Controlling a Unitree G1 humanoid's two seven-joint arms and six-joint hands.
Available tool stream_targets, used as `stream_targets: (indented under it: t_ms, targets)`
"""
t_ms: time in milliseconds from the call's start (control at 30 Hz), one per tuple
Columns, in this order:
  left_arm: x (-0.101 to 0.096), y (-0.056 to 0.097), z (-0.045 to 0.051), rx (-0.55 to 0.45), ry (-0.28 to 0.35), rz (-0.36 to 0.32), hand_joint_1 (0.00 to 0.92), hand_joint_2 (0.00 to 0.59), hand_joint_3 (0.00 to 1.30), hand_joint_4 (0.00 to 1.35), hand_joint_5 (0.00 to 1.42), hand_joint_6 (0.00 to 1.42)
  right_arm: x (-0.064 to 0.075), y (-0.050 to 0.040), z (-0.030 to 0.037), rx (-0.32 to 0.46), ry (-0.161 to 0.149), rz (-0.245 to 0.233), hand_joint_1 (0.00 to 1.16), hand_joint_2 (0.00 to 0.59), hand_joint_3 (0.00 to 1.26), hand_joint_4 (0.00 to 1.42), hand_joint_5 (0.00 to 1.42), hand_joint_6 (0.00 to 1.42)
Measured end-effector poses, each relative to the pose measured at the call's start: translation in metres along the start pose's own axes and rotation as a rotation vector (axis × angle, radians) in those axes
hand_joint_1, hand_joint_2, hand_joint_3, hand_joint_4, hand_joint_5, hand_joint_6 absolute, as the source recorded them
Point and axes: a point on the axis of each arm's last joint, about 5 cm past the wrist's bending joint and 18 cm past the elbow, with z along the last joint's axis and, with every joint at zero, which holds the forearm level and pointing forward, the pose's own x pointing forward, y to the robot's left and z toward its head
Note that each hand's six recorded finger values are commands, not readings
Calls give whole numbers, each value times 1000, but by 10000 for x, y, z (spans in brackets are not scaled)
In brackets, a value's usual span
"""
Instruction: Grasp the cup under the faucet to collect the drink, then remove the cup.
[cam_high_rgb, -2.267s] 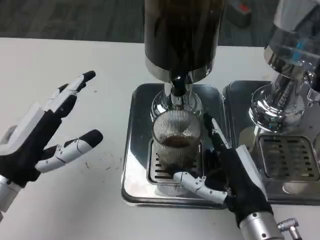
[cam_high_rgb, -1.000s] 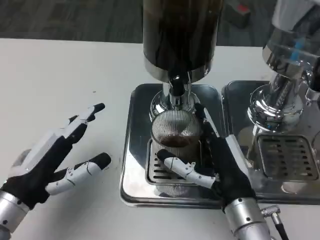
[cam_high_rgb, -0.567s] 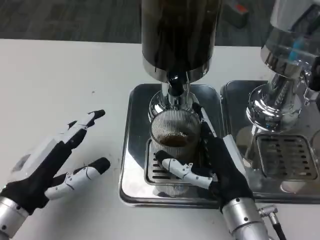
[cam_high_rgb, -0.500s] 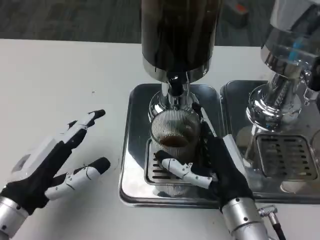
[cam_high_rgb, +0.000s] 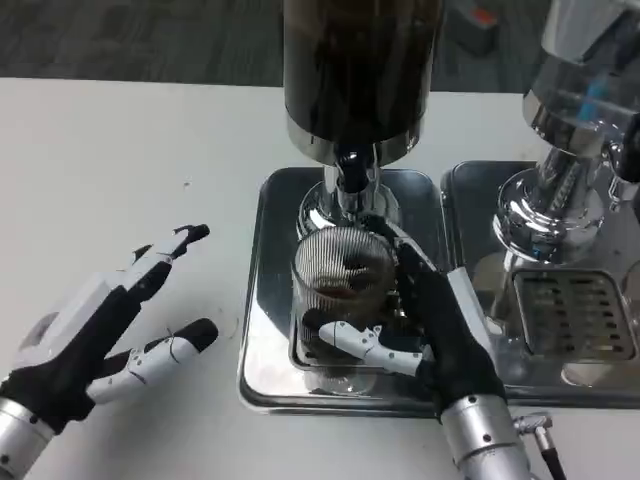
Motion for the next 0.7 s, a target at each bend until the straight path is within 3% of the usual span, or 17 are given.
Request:
stream_targets:
  t_ms: [500, 700]
  targets:
    - [-9, 2, -3, 1, 6, 0, 0, 164, 75, 0, 72, 0, -2, 13, 3, -15, -11, -58, 1010, 194, 484, 627, 615, 773]
    - [-9, 3, -3, 1, 7, 0, 0, 164, 77, 0, 79, 0, -2, 15, 4, -20, -13, -62, 1011, 194, 523, 644, 643, 811]
